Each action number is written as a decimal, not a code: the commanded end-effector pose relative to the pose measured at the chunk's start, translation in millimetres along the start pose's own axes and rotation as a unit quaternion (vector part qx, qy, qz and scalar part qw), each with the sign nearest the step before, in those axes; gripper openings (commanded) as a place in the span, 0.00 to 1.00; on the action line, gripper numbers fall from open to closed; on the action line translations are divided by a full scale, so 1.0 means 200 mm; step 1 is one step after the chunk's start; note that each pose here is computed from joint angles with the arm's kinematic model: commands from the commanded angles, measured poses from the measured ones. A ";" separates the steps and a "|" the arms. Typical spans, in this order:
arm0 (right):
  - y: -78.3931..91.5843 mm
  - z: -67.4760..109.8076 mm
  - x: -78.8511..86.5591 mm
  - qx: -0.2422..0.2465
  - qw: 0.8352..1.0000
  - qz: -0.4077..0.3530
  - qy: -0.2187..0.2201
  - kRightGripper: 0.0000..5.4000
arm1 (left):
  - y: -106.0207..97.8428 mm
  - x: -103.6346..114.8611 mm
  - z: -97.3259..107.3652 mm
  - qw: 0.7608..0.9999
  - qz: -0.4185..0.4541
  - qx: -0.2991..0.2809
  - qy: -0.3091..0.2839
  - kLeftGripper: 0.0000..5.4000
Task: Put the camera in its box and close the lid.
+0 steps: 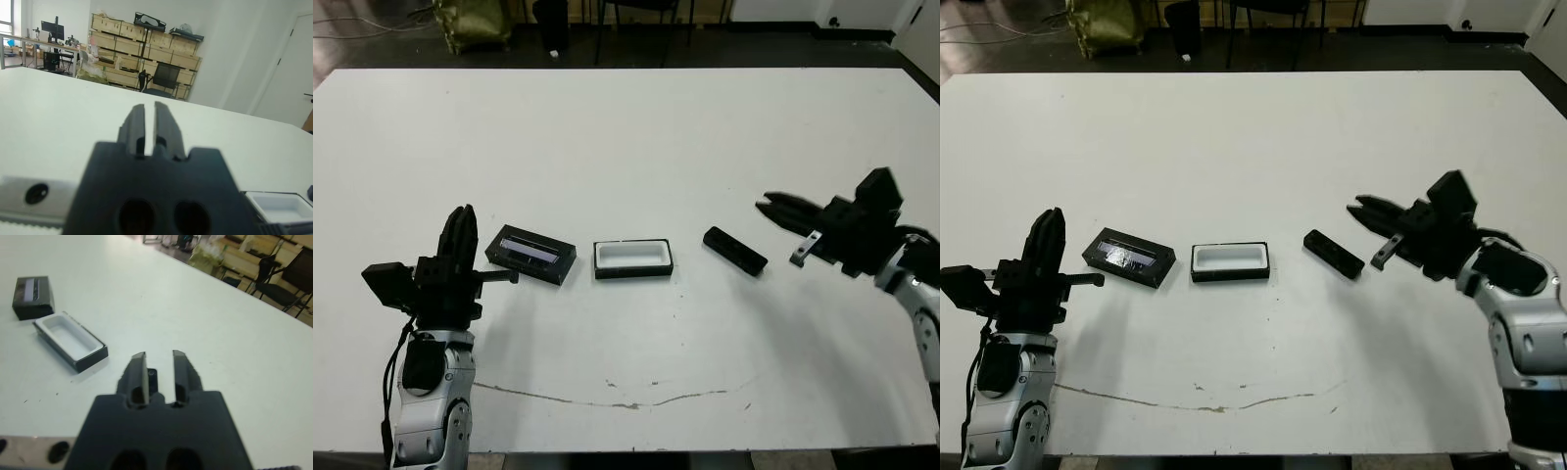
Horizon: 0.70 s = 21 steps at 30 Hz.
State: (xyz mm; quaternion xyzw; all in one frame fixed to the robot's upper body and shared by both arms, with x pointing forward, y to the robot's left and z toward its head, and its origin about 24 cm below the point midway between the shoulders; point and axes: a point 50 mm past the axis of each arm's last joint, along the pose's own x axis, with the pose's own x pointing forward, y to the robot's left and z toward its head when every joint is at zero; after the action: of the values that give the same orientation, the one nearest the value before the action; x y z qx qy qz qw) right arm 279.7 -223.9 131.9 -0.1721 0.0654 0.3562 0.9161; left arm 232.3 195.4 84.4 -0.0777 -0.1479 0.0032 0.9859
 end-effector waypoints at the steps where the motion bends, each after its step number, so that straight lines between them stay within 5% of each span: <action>1: 0.01 -0.04 -0.02 0.009 0.999 0.026 0.036 0.22 | 0.02 -0.02 -0.02 1.000 0.004 0.006 0.015 0.00; 21: 0.01 -0.06 0.01 0.008 0.996 0.067 0.062 1.00 | 0.02 -0.01 -0.03 1.000 -0.001 0.006 0.013 0.00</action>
State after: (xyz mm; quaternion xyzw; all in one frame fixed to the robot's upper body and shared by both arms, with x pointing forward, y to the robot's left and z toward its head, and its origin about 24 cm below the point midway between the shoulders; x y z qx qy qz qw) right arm 279.1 -223.9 122.9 -0.1762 0.1237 0.4064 0.8880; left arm 232.4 195.7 83.0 -0.0780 -0.1467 0.0004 0.9861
